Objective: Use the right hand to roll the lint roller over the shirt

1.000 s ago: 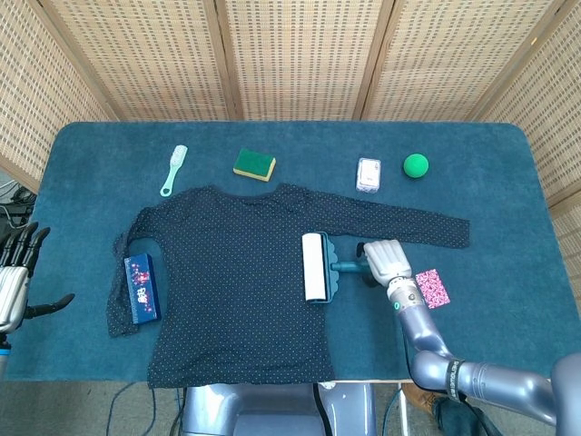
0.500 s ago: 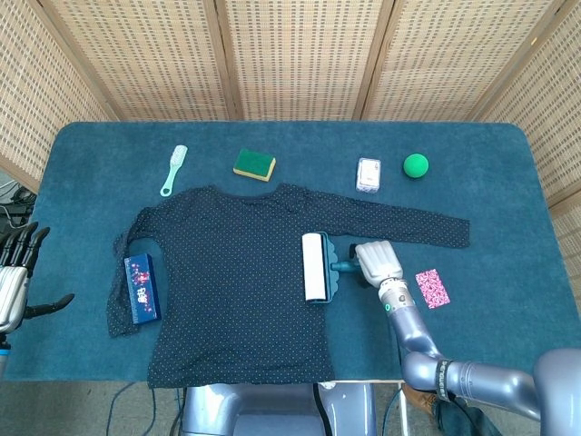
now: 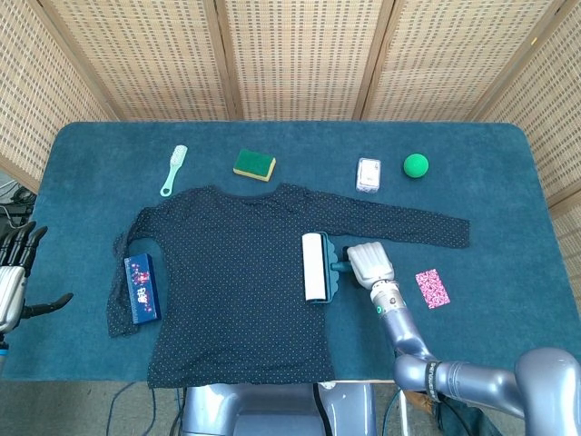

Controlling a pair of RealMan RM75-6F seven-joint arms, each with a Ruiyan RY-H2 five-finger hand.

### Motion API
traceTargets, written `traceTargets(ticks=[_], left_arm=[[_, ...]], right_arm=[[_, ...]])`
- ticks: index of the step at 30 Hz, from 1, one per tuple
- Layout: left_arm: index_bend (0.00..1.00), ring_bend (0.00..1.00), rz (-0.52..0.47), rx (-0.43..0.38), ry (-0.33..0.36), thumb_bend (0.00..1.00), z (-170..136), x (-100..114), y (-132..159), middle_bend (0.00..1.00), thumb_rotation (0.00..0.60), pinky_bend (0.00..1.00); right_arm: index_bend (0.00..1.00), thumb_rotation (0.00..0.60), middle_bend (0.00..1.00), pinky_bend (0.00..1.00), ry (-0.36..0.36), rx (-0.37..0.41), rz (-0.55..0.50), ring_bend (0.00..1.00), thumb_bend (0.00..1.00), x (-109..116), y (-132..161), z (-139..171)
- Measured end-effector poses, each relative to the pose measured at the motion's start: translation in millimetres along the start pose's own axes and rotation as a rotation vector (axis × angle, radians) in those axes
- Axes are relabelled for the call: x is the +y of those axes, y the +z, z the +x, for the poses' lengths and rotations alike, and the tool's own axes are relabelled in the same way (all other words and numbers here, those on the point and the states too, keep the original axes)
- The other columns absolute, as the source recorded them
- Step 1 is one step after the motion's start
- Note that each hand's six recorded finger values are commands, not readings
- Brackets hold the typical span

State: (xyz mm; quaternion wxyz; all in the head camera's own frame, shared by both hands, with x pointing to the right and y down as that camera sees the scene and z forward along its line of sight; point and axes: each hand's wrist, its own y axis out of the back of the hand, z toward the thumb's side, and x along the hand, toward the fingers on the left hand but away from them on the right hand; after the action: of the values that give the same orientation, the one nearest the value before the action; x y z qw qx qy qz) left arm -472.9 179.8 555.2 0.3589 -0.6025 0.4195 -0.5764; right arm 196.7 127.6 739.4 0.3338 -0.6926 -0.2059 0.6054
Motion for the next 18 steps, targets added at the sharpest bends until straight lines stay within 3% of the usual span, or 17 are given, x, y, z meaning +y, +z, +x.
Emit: traceTargets(ticks=[2,5,18], left_arm=[[0.0,0.0,-0.001,0.0,-0.002,0.0,0,0,0,0.0,0.6,0.0],[0.0,0.0,-0.004,-0.001,-0.003,0.0,1,0,0,0.0,0.6,0.0],[0.0,0.0,-0.028,0.001,-0.014,0.0,3,1,-3,0.0,0.6,0.0]], right_arm=[[0.58,0.6,1.0,1.0,-0.007,-0.001,0.006,1.0,0.79,0,0,0],[0.63,0.6,1.0,1.0,-0.016,0.001,0.016,1.0,0.85,2,0,-1],[0.65,0.6,1.0,1.0,-0.136,0.045,0.115,1.0,0.85,49,22,1]])
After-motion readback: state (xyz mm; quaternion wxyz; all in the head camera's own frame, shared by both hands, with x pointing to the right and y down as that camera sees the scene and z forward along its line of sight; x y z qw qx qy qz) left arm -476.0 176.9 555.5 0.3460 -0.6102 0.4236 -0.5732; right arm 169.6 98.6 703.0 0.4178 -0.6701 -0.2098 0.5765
